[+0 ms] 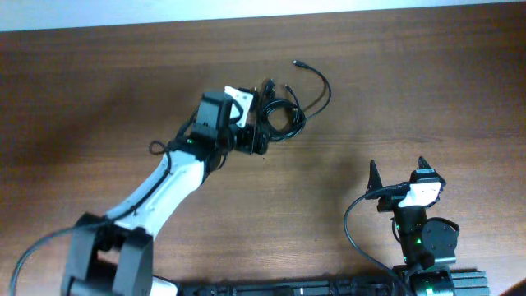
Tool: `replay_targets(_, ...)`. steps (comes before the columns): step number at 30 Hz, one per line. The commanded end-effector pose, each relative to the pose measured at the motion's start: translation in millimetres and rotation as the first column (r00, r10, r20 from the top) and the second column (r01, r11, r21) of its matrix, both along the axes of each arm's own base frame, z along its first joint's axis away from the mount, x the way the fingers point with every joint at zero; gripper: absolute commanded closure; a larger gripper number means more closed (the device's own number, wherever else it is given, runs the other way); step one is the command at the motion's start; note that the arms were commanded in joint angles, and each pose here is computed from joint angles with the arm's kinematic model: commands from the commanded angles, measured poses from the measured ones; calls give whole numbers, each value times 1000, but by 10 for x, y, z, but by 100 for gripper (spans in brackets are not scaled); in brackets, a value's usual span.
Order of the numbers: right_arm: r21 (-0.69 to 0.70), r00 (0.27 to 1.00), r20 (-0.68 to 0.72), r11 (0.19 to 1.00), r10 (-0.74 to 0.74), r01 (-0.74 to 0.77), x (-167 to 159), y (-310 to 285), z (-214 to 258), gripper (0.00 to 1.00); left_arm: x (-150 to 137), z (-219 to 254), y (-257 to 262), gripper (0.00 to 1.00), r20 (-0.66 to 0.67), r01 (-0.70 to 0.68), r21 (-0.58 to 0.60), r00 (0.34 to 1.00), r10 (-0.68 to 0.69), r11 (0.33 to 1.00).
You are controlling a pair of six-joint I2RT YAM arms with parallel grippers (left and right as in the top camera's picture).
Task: Untangle cables
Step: 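Reach the left gripper forward to the black cable bundle, then grasp the black cable bundle with the left gripper and lift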
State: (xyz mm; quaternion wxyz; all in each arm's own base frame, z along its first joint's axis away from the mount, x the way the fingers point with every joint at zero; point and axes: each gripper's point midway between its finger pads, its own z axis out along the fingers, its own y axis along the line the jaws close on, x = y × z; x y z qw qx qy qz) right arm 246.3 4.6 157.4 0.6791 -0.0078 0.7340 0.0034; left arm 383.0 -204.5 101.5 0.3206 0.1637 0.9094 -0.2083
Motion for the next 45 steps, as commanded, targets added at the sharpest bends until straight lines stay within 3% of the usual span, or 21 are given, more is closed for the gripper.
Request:
replay_targets(1,-6,1000,-6,1000,-4,4,-1,-13,-28,1,324,-113,76,13,19,-112,68,994,111,991)
replay_targets(5,-6,1000,-6,1000,-4,4,-1,-13,-28,1,460,-357,-4,16,35,-111,78,993,109,991)
replay_targets(9,-6,1000,-6,1000,-4,4,-1,-13,-28,1,412,-707,-86,16,-17,-87,107,996,89,991)
replay_targets(12,-6,1000,-6,1000,-4,4,-1,-13,-28,1,363,-790,-158,47,-31,-67,115,997,71,991)
replay_targets(16,-6,1000,-6,1000,-4,4,-1,-13,-28,2,280,-962,-149,54,-78,-55,141,995,67,988)
replay_targets(22,-6,1000,-6,1000,-4,4,-1,-13,-28,1,248,-958,-133,97,-92,-52,146,994,66,988)
replay_targets(23,-6,1000,-6,1000,-4,4,-1,-13,-28,1,227,-908,-122,100,-95,-52,148,993,66,988)
replay_targets(26,-6,1000,-6,1000,-4,4,-1,-13,-28,1,114,-712,-68,100,-112,-49,158,991,67,986)
replay_targets(33,-6,1000,-6,1000,-4,4,-1,-13,-28,1,-532,-396,215,100,-286,-6,231,955,74,973)
replay_targets(41,-6,1000,-6,1000,-4,4,-1,-13,-28,1,-380,570,5,100,-44,-26,17,999,27,1000)
replay_targets(45,-6,1000,-6,1000,-4,4,-1,-13,-28,2,-201,513,536,100,48,-275,215,961,271,937)
